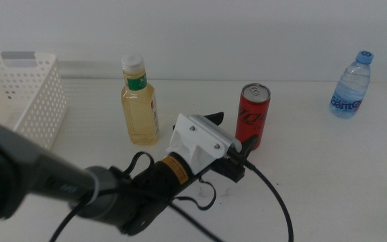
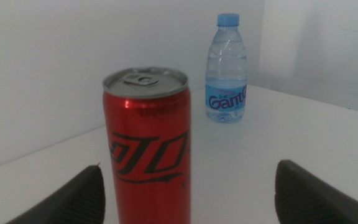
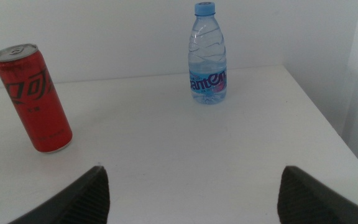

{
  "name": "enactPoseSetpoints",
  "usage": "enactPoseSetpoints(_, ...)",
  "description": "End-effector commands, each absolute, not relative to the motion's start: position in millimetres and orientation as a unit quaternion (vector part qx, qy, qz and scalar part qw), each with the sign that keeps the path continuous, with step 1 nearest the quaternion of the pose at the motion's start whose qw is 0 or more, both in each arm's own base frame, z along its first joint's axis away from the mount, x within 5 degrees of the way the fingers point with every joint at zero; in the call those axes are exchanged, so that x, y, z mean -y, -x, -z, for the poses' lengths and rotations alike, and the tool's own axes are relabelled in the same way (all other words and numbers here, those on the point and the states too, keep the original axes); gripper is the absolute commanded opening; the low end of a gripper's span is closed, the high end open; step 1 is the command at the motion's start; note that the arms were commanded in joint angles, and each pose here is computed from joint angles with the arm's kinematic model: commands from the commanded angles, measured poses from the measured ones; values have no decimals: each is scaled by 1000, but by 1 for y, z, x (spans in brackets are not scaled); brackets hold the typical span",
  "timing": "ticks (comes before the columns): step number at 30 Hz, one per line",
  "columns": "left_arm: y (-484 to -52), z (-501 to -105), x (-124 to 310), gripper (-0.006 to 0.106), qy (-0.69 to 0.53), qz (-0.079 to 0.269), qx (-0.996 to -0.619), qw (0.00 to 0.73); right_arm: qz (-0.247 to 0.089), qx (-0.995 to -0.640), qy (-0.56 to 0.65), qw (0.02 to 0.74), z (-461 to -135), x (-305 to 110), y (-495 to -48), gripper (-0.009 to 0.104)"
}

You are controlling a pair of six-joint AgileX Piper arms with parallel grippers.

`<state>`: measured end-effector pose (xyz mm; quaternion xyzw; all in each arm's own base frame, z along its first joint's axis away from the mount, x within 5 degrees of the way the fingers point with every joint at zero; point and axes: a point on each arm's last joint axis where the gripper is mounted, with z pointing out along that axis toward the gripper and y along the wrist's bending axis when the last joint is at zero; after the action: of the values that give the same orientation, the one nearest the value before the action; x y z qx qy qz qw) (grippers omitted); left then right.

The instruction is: Use arms to grab the bottles and put them into the dustbin to the left of the table.

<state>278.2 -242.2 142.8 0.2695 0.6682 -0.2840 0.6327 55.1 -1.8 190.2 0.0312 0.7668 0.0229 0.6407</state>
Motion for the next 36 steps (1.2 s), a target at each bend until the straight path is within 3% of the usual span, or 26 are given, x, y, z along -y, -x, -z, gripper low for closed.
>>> enactPoseSetpoints(1, -290, -138, 247, 94, -267, 300, -665, 629, -14, -765, -28, 643, -190, 2, -55, 88)
enactPoseSetpoints(15, -332, -105, 276, 94, -264, 306, -676, 615, -14, -765, -28, 643, -190, 2, -55, 88)
enactPoseSetpoints(36, -366, -88, 303, 94, -266, 301, -676, 618, -14, -765, -28, 643, -190, 2, -55, 88)
